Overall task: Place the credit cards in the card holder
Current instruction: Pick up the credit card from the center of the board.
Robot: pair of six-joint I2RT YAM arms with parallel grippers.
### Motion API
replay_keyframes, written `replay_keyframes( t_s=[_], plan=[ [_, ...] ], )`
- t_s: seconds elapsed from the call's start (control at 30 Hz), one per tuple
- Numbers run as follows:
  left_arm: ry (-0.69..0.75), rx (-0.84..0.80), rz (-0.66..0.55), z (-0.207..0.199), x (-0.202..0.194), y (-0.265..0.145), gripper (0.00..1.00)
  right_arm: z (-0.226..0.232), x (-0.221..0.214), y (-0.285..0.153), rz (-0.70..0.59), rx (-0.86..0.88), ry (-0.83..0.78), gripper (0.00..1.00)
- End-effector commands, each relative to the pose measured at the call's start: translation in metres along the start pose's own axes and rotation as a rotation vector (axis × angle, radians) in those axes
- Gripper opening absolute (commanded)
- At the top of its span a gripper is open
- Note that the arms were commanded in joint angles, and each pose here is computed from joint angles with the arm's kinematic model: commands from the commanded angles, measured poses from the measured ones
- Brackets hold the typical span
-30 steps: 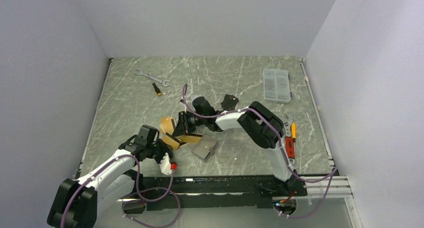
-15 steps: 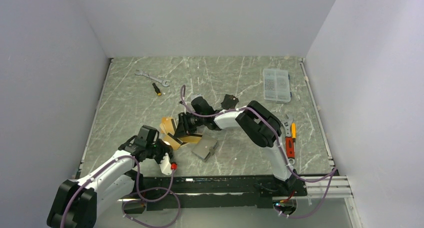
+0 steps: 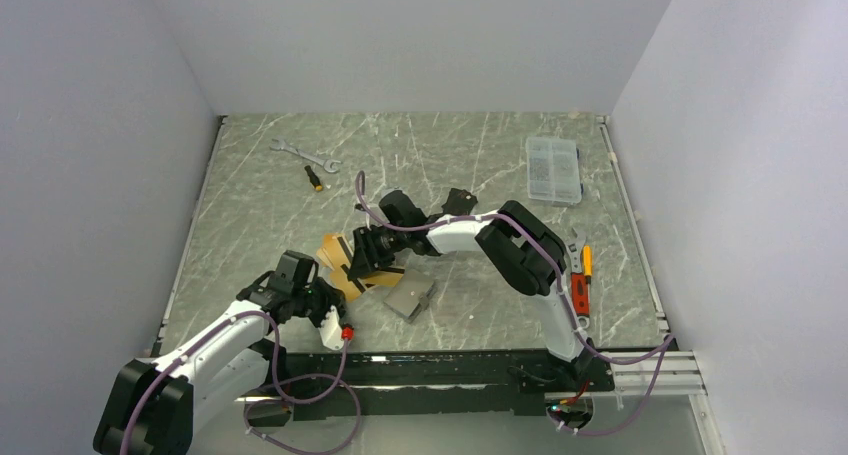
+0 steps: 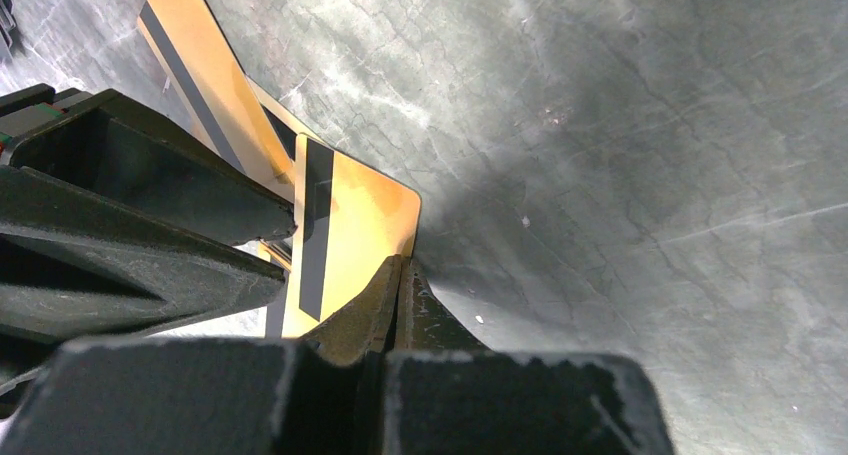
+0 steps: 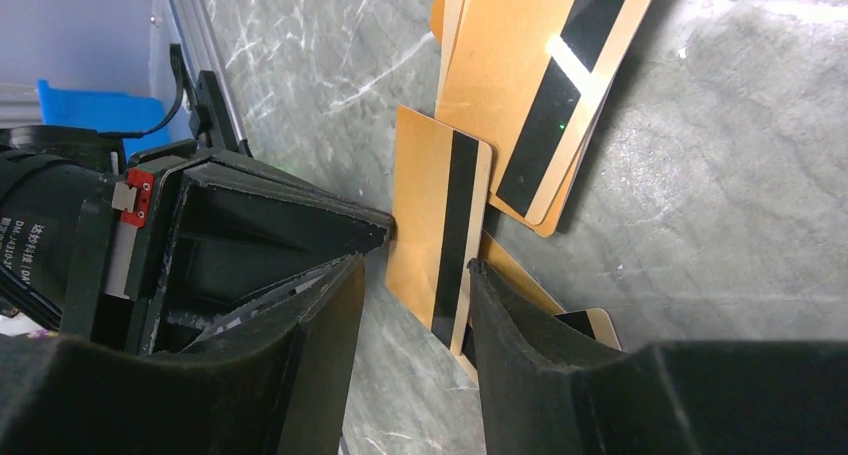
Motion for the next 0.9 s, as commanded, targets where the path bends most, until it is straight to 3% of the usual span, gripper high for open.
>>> replay_keyframes(
  t_s=[0.0, 0.23, 0.7, 0.87],
  plan=[
    [0.008, -0.042, -0.007, -0.011, 0.004, 0.003, 0.00, 0.000, -0.009, -0.003, 0.039, -0.084, -0.030, 0.47],
    [0.014, -0.046, -0.014, -0.013, 0.006, 0.003, 0.00, -0.006, -0.011, 0.003, 0.043, -0.116, -0.051, 0.46],
    [0.021, -0.057, -0.027, -0.014, 0.008, 0.002, 0.00, -0.001, 0.024, -0.016, -0.164, -0.158, -0.101, 0.46],
    [0.024, -0.055, -0.028, -0.014, 0.008, 0.002, 0.00, -0.003, 0.019, -0.009, -0.119, -0.131, -0.079, 0.46]
  ],
)
Point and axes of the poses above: each gripper's point midway between its finger pads, its own y axis out along the fingers, its own z axis along the line the jaws close on, x = y × z, the point moved 7 cm from there along -y, back along the fingers, and after that the axes turned 14 degrees about y, right-handed, at the moved point
